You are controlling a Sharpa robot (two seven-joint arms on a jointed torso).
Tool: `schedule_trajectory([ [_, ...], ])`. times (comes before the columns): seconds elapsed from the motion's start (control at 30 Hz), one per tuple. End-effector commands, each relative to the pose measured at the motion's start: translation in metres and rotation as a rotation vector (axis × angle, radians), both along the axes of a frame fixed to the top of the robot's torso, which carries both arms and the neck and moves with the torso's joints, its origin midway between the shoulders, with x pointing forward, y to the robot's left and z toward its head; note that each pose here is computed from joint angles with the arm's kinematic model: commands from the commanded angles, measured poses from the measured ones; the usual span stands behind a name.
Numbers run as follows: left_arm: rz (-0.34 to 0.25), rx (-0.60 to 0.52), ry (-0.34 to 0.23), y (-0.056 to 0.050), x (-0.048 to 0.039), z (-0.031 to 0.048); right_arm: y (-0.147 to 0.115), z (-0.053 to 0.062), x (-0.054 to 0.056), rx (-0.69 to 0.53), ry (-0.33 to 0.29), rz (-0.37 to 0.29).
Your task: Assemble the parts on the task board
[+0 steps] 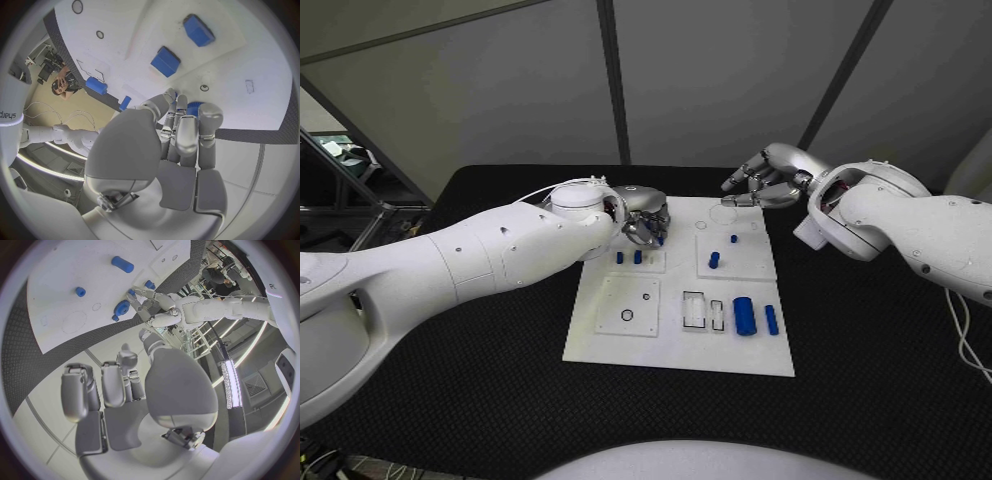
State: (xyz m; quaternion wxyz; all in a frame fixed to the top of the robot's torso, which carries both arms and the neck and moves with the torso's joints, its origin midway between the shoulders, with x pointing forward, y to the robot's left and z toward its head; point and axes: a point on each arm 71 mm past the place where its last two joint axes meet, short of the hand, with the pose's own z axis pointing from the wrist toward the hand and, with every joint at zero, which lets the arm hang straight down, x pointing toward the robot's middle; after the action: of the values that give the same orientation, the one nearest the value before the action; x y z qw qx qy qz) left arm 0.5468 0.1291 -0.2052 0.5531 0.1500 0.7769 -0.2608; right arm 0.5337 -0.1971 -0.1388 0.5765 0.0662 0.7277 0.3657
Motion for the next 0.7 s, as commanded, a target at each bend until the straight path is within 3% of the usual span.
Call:
schedule_trajectory([
  [0.03,0.003,-0.052,-0.035,0.001,-0.0005,0.0092,-0.001,0.001,0.000,-0.001,-0.006,0.003],
  [0.33,0.029,-0.089,-0.066,0.017,-0.0032,0.0264,-0.004,0.001,0.001,-0.003,-0.007,-0.005],
  [0.7,0.071,-0.061,-0.038,0.041,-0.0043,0.0277,-0.006,0.001,0.001,-0.005,-0.005,-0.010],
])
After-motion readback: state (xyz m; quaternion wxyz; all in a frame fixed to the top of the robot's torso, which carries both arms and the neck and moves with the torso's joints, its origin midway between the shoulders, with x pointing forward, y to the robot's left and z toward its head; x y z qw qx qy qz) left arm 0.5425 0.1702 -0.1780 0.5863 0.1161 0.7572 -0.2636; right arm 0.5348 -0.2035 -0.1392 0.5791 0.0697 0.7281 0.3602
